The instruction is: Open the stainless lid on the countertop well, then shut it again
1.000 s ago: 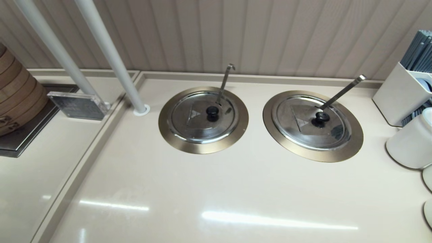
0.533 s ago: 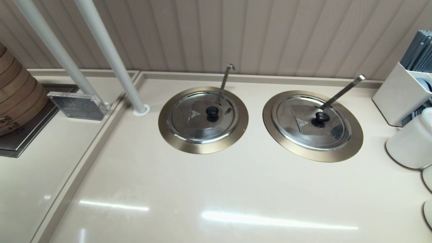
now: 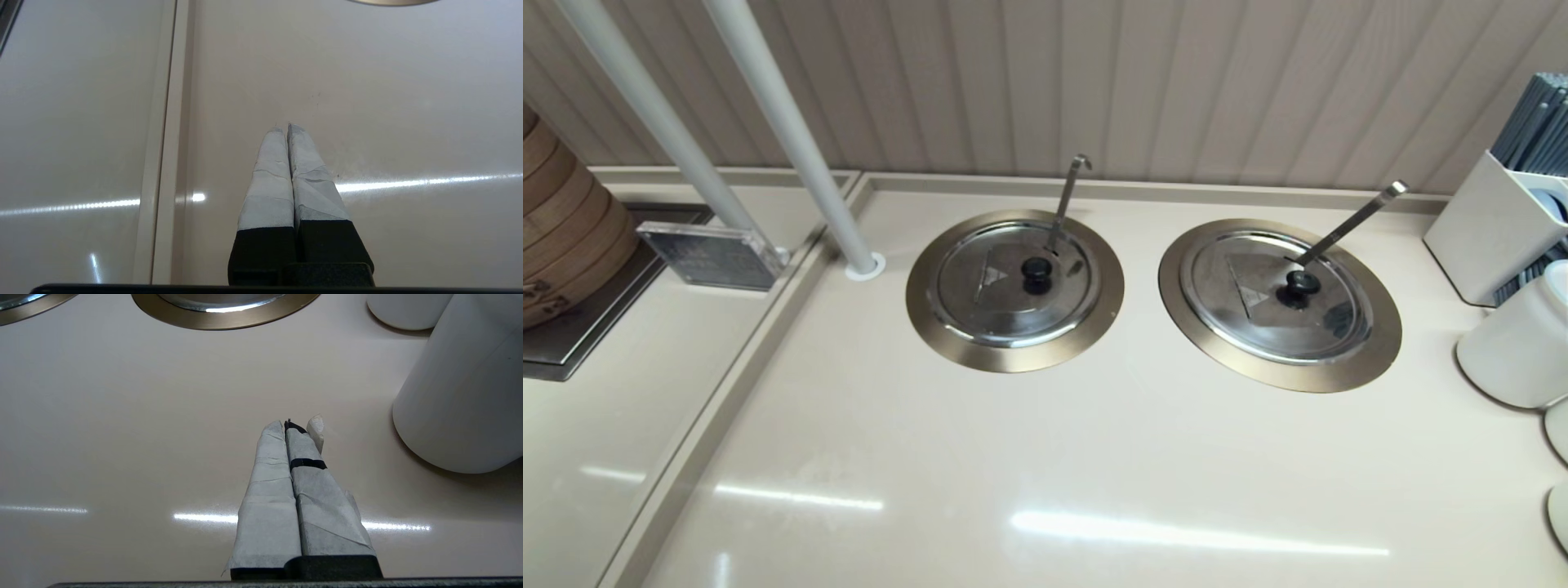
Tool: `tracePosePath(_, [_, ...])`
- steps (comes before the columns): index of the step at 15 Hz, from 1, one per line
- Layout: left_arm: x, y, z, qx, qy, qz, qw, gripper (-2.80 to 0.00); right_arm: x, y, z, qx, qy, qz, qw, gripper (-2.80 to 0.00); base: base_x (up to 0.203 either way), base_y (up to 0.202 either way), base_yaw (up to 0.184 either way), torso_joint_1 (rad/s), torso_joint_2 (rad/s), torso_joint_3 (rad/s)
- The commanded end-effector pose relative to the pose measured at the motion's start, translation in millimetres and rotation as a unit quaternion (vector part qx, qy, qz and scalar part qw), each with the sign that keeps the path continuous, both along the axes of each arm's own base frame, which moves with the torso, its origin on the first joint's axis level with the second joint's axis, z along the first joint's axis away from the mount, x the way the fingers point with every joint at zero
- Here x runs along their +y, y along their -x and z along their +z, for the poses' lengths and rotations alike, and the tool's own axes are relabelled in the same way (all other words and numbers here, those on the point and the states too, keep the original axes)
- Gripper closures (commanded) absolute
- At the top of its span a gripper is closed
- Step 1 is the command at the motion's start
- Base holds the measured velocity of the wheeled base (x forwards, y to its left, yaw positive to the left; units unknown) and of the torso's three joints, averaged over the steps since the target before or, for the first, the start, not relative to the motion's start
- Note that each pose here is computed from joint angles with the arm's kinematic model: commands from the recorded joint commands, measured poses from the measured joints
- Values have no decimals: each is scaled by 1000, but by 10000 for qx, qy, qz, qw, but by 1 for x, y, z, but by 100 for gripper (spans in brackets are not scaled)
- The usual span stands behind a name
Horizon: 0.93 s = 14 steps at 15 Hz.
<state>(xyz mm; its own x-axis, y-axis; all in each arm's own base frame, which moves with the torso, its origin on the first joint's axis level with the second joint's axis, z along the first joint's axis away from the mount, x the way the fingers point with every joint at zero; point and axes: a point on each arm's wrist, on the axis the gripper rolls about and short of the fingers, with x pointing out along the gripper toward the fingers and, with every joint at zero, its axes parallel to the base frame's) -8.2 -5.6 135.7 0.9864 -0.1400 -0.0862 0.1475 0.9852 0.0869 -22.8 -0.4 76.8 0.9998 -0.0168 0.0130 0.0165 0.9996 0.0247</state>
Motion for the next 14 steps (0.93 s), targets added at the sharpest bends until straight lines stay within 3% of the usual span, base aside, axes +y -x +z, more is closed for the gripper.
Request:
tracePosePath(1, [0,-4,-6,-260,-40,-175,9995,0,0,0,-1,19,0,0,10000,0,0,0,0,0,0,0])
tracePosePath(4, [-1,6,-27,-64,-183,-477,9987,0,0,0,-1,19,0,0,10000,0,0,0,0,0,0,0])
tracePosePath(6, [-1,18,-37,-622,-288,-501,9964,0,0,0,-1,19,0,0,10000,0,0,0,0,0,0,0])
tracePosePath(7, [0,20,-41,-777,-155,-435,9959,0,0,0,-1,19,0,0,10000,0,0,0,0,0,0,0])
tracePosePath(8, [1,20,-43,-750,230,-353,9963,0,0,0,-1,19,23,-1,10000,0,0,0,0,0,0,0])
tracePosePath(9, [1,19,-46,-692,301,-198,9970,0,0,0,-1,19,7,0,10000,0,0,0,0,0,0,0])
tracePosePath(10, [3,17,-52,-637,-49,242,9977,0,0,0,-1,19,7,0,10000,0,0,0,0,0,0,0])
tracePosePath(11, [4,15,-56,-573,-443,430,9964,0,0,0,-1,19,0,0,10000,0,0,0,0,0,0,0])
tracePosePath(14, [4,15,-61,-403,-239,422,9980,0,0,0,-1,12,23,3,10000,0,0,0,0,0,0,0])
